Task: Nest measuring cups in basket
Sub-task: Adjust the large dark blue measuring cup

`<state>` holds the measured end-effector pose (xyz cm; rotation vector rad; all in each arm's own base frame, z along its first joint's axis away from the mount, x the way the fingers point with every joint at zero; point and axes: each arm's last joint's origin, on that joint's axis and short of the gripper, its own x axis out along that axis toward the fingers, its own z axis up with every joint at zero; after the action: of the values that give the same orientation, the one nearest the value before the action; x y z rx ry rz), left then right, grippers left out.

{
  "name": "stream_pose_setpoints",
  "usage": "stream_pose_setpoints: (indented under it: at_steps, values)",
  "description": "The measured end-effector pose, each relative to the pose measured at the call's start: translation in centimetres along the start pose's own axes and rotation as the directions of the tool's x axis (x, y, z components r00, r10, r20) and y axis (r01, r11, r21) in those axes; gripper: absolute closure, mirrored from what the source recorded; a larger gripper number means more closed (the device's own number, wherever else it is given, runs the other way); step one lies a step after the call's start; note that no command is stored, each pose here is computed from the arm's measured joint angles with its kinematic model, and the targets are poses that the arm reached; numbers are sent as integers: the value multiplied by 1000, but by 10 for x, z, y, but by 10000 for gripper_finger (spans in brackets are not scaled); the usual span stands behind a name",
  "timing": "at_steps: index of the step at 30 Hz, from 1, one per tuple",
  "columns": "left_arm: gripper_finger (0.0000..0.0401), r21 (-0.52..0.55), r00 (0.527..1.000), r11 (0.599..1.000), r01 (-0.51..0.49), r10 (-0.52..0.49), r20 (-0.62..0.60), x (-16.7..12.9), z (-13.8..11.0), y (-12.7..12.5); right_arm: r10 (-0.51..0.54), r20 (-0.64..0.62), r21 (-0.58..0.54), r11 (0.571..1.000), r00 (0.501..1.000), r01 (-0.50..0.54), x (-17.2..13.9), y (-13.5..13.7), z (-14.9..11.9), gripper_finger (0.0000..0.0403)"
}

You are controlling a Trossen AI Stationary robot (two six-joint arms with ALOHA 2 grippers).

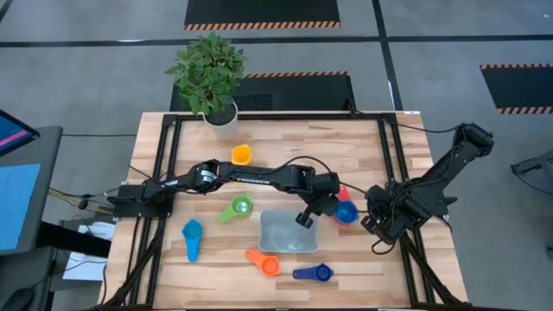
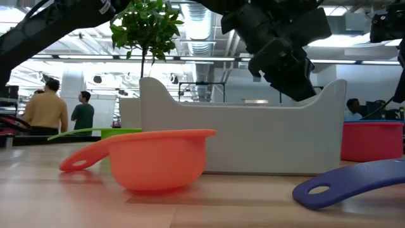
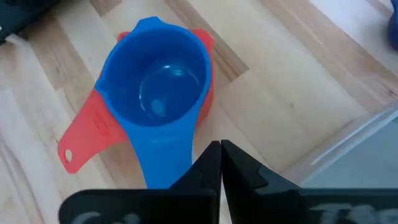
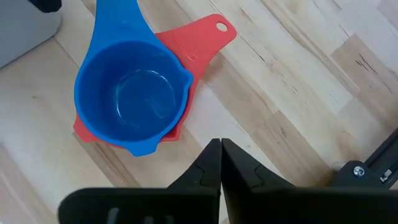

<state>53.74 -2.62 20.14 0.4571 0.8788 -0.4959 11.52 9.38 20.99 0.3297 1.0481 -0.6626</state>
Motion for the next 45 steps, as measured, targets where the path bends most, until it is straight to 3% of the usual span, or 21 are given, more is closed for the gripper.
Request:
stream_pose_setpoints:
  at_steps: [8, 16, 21, 26, 29, 45]
  values:
    - [401, -20, 1000, 999, 28, -27, 14, 0, 1, -2, 1, -1, 0, 1000, 1000, -1, 0, 0, 0, 373]
    - [401, -8, 998, 998, -56, 56, -27, 0, 0, 1, 2, -2, -4, 1000, 1000, -2, 0, 0, 0, 384]
    - [401, 4, 1000, 1000, 8, -8, 7, 0, 0, 0, 2, -3, -6, 1000, 1000, -2, 0, 0, 0, 372]
    - [401, 8, 1000, 1000, -19, 19, -8, 4, -1, 1, 3, -4, -6, 1000, 1000, -3, 0, 0, 0, 369]
    - [401, -3, 999, 999, 41, -41, -7, 9, -5, -1, 3, -4, -7, 1000, 1000, -3, 0, 0, 0, 374]
    - [401, 79, 990, 993, -86, 94, -106, 21, -14, 4, 5, -26, -7, 1000, 1000, -5, 0, 0, -1, 368]
